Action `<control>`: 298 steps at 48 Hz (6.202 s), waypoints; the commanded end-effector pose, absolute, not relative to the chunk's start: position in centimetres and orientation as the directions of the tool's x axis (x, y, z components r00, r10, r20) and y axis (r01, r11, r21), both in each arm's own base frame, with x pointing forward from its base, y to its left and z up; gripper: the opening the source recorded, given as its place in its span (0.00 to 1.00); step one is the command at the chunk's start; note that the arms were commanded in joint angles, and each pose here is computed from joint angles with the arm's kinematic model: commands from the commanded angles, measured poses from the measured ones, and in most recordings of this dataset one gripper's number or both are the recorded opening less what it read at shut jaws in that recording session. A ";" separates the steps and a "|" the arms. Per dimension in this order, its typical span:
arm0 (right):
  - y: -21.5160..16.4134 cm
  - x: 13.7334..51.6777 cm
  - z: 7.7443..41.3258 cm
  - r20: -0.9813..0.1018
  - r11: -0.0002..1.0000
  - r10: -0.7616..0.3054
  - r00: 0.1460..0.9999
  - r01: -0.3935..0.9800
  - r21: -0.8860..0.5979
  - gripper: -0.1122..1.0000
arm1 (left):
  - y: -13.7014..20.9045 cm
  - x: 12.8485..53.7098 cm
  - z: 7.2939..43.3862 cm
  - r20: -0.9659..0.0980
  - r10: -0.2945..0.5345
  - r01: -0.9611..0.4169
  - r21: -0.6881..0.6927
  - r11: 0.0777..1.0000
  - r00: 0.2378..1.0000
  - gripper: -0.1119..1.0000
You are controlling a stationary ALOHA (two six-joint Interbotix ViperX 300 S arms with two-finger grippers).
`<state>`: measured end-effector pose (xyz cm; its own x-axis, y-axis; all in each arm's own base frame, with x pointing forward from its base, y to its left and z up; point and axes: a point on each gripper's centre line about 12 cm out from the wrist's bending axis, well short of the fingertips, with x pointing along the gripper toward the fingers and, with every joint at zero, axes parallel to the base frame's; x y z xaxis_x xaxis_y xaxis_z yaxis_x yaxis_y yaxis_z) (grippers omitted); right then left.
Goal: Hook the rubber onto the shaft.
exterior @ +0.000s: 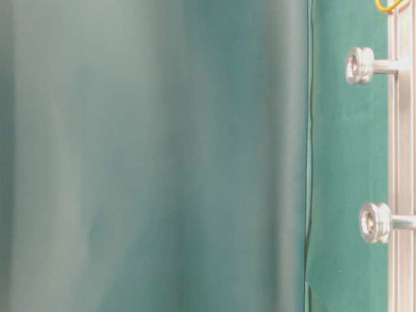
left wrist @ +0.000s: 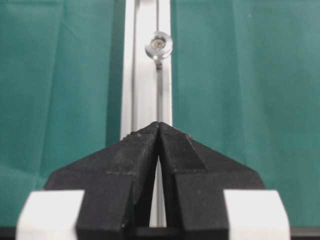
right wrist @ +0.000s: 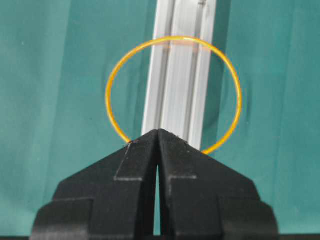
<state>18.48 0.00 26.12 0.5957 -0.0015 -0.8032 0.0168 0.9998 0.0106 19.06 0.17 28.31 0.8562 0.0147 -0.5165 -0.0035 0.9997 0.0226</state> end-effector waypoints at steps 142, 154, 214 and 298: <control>-0.6 19.8 26.0 -0.976 0.990 -0.057 0.210 0.139 -0.027 0.98 | -0.1 19.5 30.0 -0.482 0.005 0.006 0.021 1.000 0.876 0.10; -0.6 23.0 26.0 -0.971 0.990 -0.054 0.231 0.136 -0.023 0.98 | -0.1 19.5 30.0 -0.482 0.005 0.006 0.021 1.000 0.876 0.10; -0.5 27.6 25.5 -0.965 0.991 -0.049 0.257 0.132 -0.015 0.98 | -0.1 19.5 30.0 -0.482 0.005 0.006 0.021 1.000 0.876 0.10; 4.1 26.5 12.4 -0.953 0.983 0.083 0.290 0.132 0.126 0.98 | -0.1 19.6 30.0 -0.473 0.003 0.008 0.021 1.000 0.881 0.10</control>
